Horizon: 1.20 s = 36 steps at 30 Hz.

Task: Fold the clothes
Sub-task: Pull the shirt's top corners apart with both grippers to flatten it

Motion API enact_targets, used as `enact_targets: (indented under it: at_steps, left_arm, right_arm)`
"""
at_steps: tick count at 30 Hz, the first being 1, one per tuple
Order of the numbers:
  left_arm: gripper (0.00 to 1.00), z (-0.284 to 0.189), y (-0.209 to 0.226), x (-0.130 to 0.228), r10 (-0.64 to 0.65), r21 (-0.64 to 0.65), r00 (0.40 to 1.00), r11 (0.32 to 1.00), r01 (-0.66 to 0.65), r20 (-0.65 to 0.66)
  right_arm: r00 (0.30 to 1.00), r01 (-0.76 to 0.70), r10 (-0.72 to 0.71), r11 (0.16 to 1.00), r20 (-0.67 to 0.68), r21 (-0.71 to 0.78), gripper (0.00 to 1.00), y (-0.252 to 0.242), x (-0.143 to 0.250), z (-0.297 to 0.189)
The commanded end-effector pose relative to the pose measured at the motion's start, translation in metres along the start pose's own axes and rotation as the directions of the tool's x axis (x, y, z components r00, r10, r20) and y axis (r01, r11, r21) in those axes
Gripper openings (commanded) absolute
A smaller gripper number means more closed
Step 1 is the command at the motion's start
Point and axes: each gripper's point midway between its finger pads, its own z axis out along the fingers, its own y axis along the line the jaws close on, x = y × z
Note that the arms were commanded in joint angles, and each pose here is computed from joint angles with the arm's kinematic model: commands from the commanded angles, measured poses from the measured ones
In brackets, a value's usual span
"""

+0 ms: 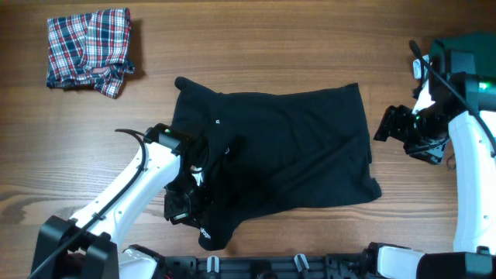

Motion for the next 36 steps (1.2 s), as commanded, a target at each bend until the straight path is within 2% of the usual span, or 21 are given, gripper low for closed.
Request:
enact_targets:
  at_steps: [1,4,5,6,7,8,12,17,19,21,22,24,25,27,28,29,30,32,34,36]
  left_arm:
    - [0.04,-0.008,-0.005,-0.003,0.038,0.007,0.998,0.999,-0.038,0.039]
    - [0.04,-0.028,-0.016,-0.003,0.068,0.036,0.993,0.997,-0.072,0.092]
    - [0.08,-0.034,-0.019,-0.002,0.077,0.046,0.991,0.995,-0.083,0.113]
    - [0.15,-0.043,-0.023,-0.001,0.093,0.064,0.985,0.993,-0.104,0.148]
    - [0.18,-0.053,-0.028,-0.001,0.110,0.083,0.976,0.988,-0.127,0.187]
    - [0.37,-0.075,-0.036,0.002,0.142,0.112,0.948,0.977,-0.180,0.285]
    - [0.45,-0.091,-0.036,0.008,0.138,0.128,0.924,0.972,-0.195,0.357]
    - [0.47,-0.095,-0.036,0.007,0.132,0.132,0.912,0.971,-0.197,0.389]
    - [0.54,-0.105,-0.041,-0.013,0.139,0.112,0.864,0.969,-0.219,0.484]
    - [0.64,-0.124,-0.049,-0.043,0.139,0.082,0.775,0.968,-0.239,0.617]
    - [0.66,-0.134,-0.052,-0.056,0.135,0.066,0.732,0.969,-0.239,0.668]
    - [0.65,-0.148,-0.058,-0.080,0.129,0.037,0.660,0.972,-0.232,0.740]
    - [0.65,-0.155,-0.066,-0.093,0.153,0.015,0.619,0.966,-0.257,0.770]
    - [0.56,-0.164,-0.082,-0.127,0.173,0.001,0.560,0.955,-0.296,0.810]
    - [0.51,-0.166,-0.084,-0.139,0.172,-0.002,0.548,0.955,-0.296,0.818]
    - [0.43,-0.165,-0.086,-0.156,0.159,0.004,0.545,0.958,-0.285,0.823]
    - [0.27,-0.163,-0.084,-0.172,0.141,0.013,0.550,0.964,-0.266,0.823]
    - [0.14,-0.156,-0.076,-0.198,0.110,0.027,0.568,0.974,-0.227,0.816]
    - [0.06,-0.149,-0.066,-0.226,0.076,0.041,0.581,0.982,-0.186,0.810]
    - [0.04,-0.146,-0.060,-0.246,0.065,0.043,0.577,0.984,-0.172,0.814]
  right_arm:
    - [0.998,-0.014,0.015,1.000,0.061,-0.022,0.79,0.006,-0.014,0.001]
    - [0.991,0.006,0.007,0.995,0.133,-0.097,0.76,0.021,-0.033,-0.001]
    - [0.989,0.010,0.006,0.994,0.149,-0.109,0.76,0.023,-0.037,-0.002]
    - [0.986,0.014,0.006,0.993,0.168,-0.114,0.76,0.025,-0.043,-0.001]
    - [0.983,0.017,0.006,0.992,0.181,-0.125,0.76,0.028,-0.048,-0.001]
    - [0.982,0.030,0.003,0.985,0.189,-0.168,0.77,0.038,-0.057,0.003]
    - [0.982,0.034,0.002,0.982,0.189,-0.186,0.77,0.044,-0.069,0.013]
    - [0.985,0.074,-0.033,0.968,0.169,-0.239,0.77,0.063,-0.082,0.032]
    - [0.983,0.108,-0.061,0.955,0.172,-0.278,0.77,0.078,-0.089,0.041]
    - [0.980,0.135,-0.086,0.950,0.178,-0.282,0.77,0.091,-0.098,0.055]
    - [0.980,0.143,-0.096,0.949,0.172,-0.283,0.77,0.096,-0.100,0.063]
    - [0.981,0.156,-0.115,0.947,0.158,-0.280,0.75,0.104,-0.105,0.079]
    - [0.981,0.160,-0.122,0.947,0.149,-0.279,0.70,0.108,-0.108,0.090]
    - [0.979,0.177,-0.140,0.944,0.150,-0.279,0.27,0.118,-0.117,0.112]
    - [0.978,0.180,-0.142,0.943,0.151,-0.279,0.19,0.120,-0.119,0.116]
    - [0.978,0.180,-0.142,0.945,0.154,-0.273,0.15,0.121,-0.124,0.124]
    - [0.978,0.181,-0.143,0.945,0.155,-0.273,0.13,0.122,-0.126,0.129]
    - [0.978,0.180,-0.142,0.945,0.155,-0.273,0.07,0.123,-0.129,0.135]
    - [0.977,0.183,-0.143,0.946,0.159,-0.269,0.04,0.124,-0.132,0.141]
    - [0.975,0.181,-0.142,0.955,0.172,-0.237,0.04,0.120,-0.137,0.145]
